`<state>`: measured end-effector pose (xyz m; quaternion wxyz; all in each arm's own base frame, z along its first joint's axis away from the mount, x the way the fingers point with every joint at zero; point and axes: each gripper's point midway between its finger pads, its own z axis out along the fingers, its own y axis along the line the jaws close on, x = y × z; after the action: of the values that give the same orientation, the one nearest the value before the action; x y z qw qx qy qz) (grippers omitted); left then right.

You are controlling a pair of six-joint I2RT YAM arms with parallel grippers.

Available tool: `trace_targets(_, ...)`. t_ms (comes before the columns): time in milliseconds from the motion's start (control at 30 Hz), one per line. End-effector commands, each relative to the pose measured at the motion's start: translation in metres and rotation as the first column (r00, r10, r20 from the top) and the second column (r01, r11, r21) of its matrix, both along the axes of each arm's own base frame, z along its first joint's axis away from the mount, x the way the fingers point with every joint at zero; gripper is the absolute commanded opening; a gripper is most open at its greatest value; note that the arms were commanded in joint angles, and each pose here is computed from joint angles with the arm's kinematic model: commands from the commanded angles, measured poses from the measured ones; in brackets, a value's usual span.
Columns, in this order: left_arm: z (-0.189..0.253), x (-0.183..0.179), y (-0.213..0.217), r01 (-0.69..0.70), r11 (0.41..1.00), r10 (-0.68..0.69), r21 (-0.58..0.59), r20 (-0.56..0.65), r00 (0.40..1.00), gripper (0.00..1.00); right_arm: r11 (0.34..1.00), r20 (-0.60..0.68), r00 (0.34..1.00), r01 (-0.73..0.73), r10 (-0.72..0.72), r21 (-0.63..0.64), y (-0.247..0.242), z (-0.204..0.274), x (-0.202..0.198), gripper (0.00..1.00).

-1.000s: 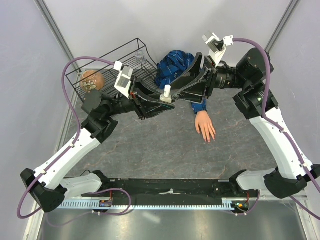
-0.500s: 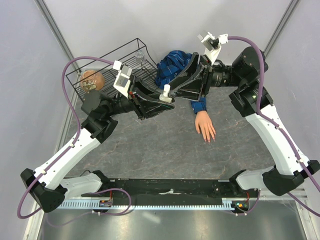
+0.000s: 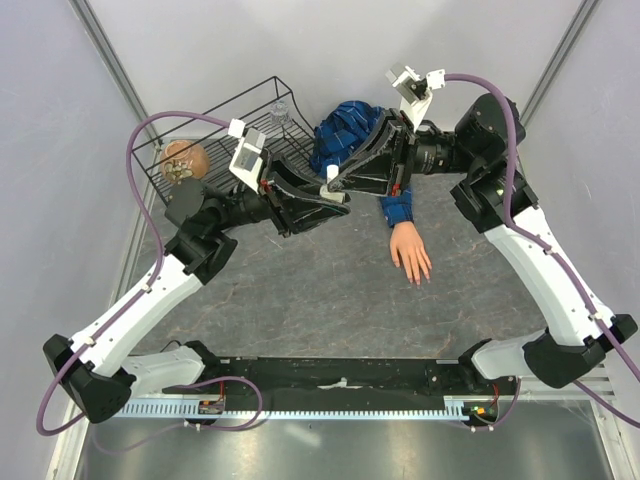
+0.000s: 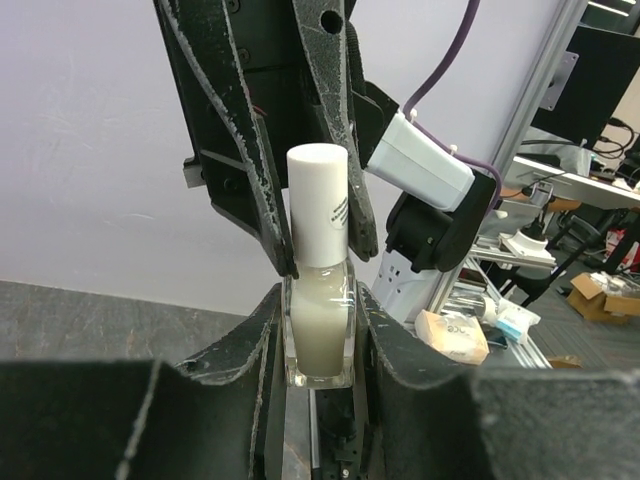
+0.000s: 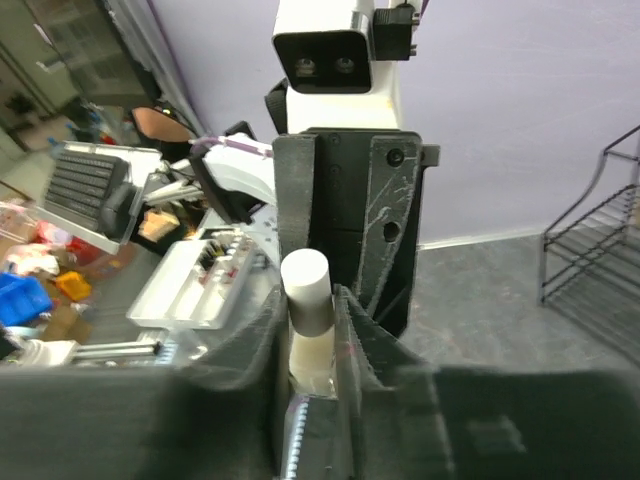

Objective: Paint the nails

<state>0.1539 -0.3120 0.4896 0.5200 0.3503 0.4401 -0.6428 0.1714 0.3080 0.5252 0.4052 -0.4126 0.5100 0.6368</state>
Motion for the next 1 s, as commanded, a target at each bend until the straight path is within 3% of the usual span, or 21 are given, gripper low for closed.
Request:
trace_targets(0, 0.014, 0.016, 0.005, -0.103, 0.994, 0.103, -0.033, 0.008, 0.995, 0.02, 0.999, 0.043, 0.998, 0.049, -0.05, 0.008, 0.002, 0.004, 0.005, 0.01)
trace_targets(33, 0.017, 0.023, 0.007, -0.154, 0.987, 0.155, -0.04, 0.013, 0.988, 0.02, 0.988, 0.103, 0.983, 0.152, -0.152, 0.003, 0.006, 0.0, 0.022, 0.0)
trace_targets(100, 0.018, 0.053, 0.015, -0.34, 0.939, 0.342, -0.047, 0.042, 0.939, 0.02, 0.959, 0.094, 0.962, 0.264, -0.254, -0.107, 0.006, -0.021, 0.031, 0.0)
trace_targets(133, 0.023, 0.06, 0.018, -0.397, 0.916, 0.4, -0.059, 0.078, 0.913, 0.02, 0.885, 0.113, 0.907, 0.421, -0.406, -0.201, 0.01, -0.044, 0.052, 0.0)
trace_targets(167, 0.023, 0.076, 0.021, -0.492, 0.868, 0.495, -0.067, 0.186, 0.849, 0.02, 0.845, 0.139, 0.87, 0.493, -0.473, -0.206, 0.009, -0.038, 0.056, 0.0)
trace_targets(233, 0.018, 0.084, 0.01, -0.569, 0.819, 0.557, -0.075, 0.347, 0.755, 0.02, 0.73, 0.173, 0.778, 0.627, -0.604, -0.272, 0.017, -0.05, 0.056, 0.0)
trace_targets(267, 0.016, 0.106, 0.015, -0.689, 0.719, 0.652, -0.096, 0.436, 0.62, 0.02, 0.525, 0.181, 0.58, 0.805, -0.794, -0.276, -0.005, -0.053, 0.084, 0.0)
trace_targets(300, 0.002, 0.12, 0.001, -0.714, 0.696, 0.659, -0.073, 0.461, 0.595, 0.02, 0.439, 0.167, 0.494, 0.853, -0.853, -0.282, -0.01, -0.057, 0.086, 0.0)
trace_targets(333, 0.009, 0.127, 0.001, -0.735, 0.67, 0.689, -0.11, 0.462, 0.559, 0.02, 0.413, 0.159, 0.469, 0.863, -0.869, -0.289, 0.001, -0.063, 0.073, 0.0)
trace_targets(367, 0.009, 0.134, -0.001, -0.753, 0.647, 0.711, -0.12, 0.452, 0.539, 0.02, 0.332, 0.206, 0.398, 0.897, -0.894, -0.291, -0.004, -0.07, 0.078, 0.0)
trace_targets(433, 0.006, 0.141, -0.016, -0.742, 0.659, 0.705, -0.124, 0.445, 0.552, 0.02, 0.238, 0.298, 0.347, 0.908, -0.89, -0.345, 0.004, -0.095, 0.078, 0.0)
trace_targets(533, -0.002, 0.142, -0.025, -0.727, 0.679, 0.7, -0.1, 0.387, 0.6, 0.02, 0.176, 0.323, 0.298, 0.918, -0.898, -0.355, -0.001, -0.093, 0.083, 0.0)
trace_targets(600, -0.007, 0.138, -0.028, -0.704, 0.705, 0.682, -0.086, 0.358, 0.638, 0.02, 0.187, 0.317, 0.304, 0.918, -0.899, -0.35, -0.002, -0.088, 0.082, 0.06)
trace_targets(633, -0.01, 0.135, -0.028, -0.696, 0.714, 0.673, -0.077, 0.35, 0.651, 0.02, 0.192, 0.311, 0.306, 0.918, -0.9, -0.346, -0.004, -0.085, 0.08, 0.23)
trace_targets(700, -0.018, 0.128, -0.03, -0.67, 0.741, 0.641, -0.044, 0.345, 0.686, 0.02, 0.215, 0.325, 0.329, 0.916, -0.887, -0.339, -0.005, -0.081, 0.078, 0.35)
trace_targets(733, -0.025, 0.125, -0.027, -0.667, 0.745, 0.634, -0.028, 0.343, 0.693, 0.02, 0.232, 0.315, 0.339, 0.915, -0.887, -0.33, -0.01, -0.075, 0.074, 0.51)
trace_targets(833, -0.049, 0.127, -0.017, -0.653, 0.756, 0.616, 0.043, 0.29, 0.732, 0.02, 0.34, 0.293, 0.427, 0.89, -0.856, -0.304, -0.015, -0.059, 0.065, 0.81)
trace_targets(900, -0.058, 0.127, 0.0, -0.656, 0.753, 0.63, 0.058, 0.227, 0.743, 0.02, 0.377, 0.29, 0.462, 0.875, -0.838, -0.304, -0.019, -0.062, 0.062, 0.92)
trace_targets(933, -0.056, 0.123, 0.005, -0.65, 0.758, 0.627, 0.05, 0.216, 0.748, 0.02, 0.436, 0.266, 0.505, 0.856, -0.821, -0.279, -0.024, -0.052, 0.052, 0.98)
trace_targets(967, -0.05, 0.117, 0.012, -0.634, 0.773, 0.614, 0.038, 0.206, 0.762, 0.02, 0.46, 0.267, 0.534, 0.838, -0.802, -0.292, -0.024, -0.06, 0.049, 0.98)
